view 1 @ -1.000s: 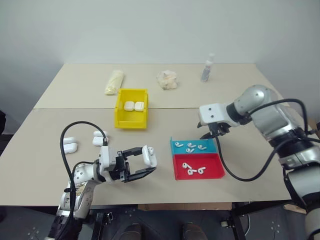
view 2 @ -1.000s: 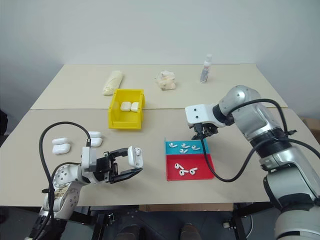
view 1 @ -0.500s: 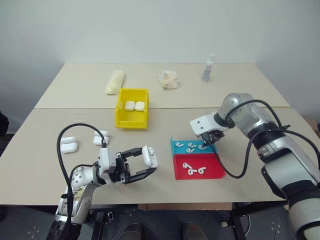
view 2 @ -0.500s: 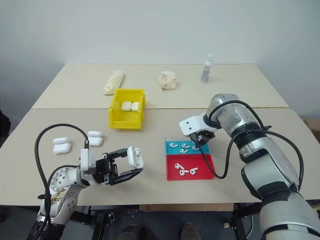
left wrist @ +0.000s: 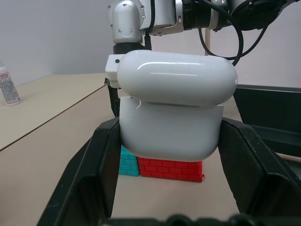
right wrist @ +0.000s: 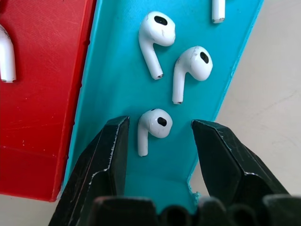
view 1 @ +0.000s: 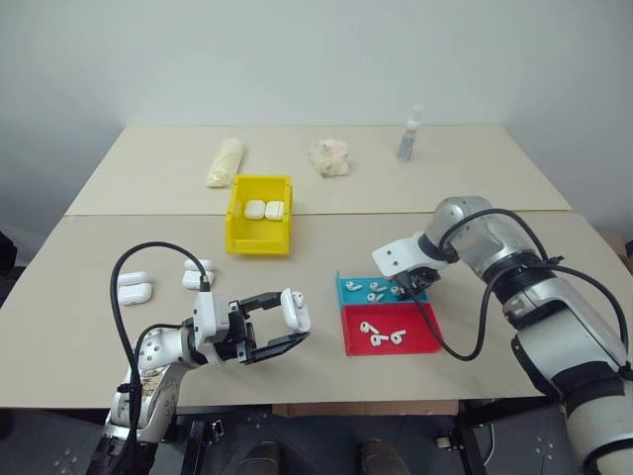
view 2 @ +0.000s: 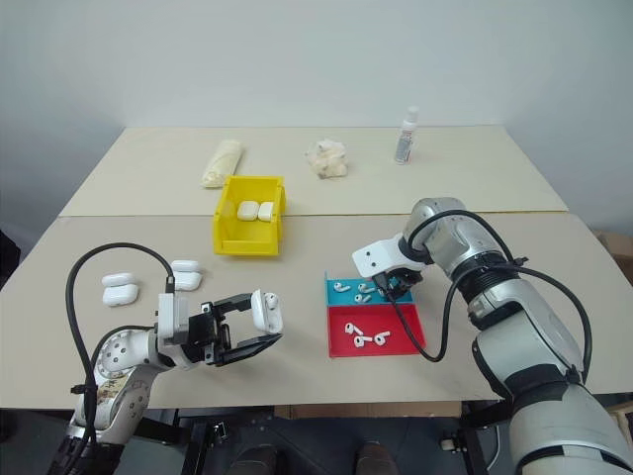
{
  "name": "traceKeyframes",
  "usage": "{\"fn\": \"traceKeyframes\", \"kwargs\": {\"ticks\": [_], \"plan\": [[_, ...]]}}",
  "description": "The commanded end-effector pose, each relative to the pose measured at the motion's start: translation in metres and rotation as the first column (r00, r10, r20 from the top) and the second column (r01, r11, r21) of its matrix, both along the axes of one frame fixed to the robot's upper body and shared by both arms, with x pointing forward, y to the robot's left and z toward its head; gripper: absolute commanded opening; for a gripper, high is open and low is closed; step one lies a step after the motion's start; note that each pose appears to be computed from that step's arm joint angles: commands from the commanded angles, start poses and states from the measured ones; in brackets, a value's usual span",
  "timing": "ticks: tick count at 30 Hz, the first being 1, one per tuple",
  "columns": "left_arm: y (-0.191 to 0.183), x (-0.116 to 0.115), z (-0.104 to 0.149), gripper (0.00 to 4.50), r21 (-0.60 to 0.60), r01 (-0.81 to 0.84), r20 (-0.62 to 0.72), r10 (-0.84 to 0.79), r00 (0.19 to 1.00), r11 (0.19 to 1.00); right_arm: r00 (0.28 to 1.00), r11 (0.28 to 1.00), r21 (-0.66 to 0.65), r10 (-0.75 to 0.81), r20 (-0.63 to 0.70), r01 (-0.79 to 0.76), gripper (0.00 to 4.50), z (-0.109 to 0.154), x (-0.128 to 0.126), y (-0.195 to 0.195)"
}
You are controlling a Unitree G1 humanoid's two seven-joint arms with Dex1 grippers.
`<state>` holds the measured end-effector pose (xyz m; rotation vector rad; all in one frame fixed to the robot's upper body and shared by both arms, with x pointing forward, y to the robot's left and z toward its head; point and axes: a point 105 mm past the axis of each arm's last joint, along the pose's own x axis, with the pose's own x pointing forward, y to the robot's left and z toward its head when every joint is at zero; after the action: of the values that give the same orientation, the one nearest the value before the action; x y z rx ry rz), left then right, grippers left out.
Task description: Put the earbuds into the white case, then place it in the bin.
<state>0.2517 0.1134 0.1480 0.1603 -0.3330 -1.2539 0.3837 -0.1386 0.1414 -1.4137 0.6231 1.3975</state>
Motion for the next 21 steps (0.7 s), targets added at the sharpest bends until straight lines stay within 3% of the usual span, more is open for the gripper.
{"fn": "traceKeyframes", "kwargs": {"ticks": [1,4,8,21], "plan": [[-0.001,-0.002,0.004,2.79,0.007,0.006,0.025,-0.006,1.000,1.000,1.000,1.000,0.024,0.003,0.030,-0.003,2.55,0.007,0.002,0.002],[0.000,-0.001,0.004,2.79,0.011,0.003,0.024,-0.003,1.000,1.000,0.999,1.000,0.024,0.004,0.033,-0.005,2.55,0.007,0.003,0.002],[0.000,-0.003,0.004,2.79,0.015,0.013,0.010,-0.013,1.000,1.000,0.999,1.000,0.024,0.006,0.032,-0.006,1.71,0.006,0.002,0.001],[-0.001,-0.002,0.002,2.79,0.023,0.010,0.006,-0.010,1.000,1.000,1.000,1.000,-0.009,0.004,0.028,-0.004,1.71,0.003,0.000,-0.008]]}}
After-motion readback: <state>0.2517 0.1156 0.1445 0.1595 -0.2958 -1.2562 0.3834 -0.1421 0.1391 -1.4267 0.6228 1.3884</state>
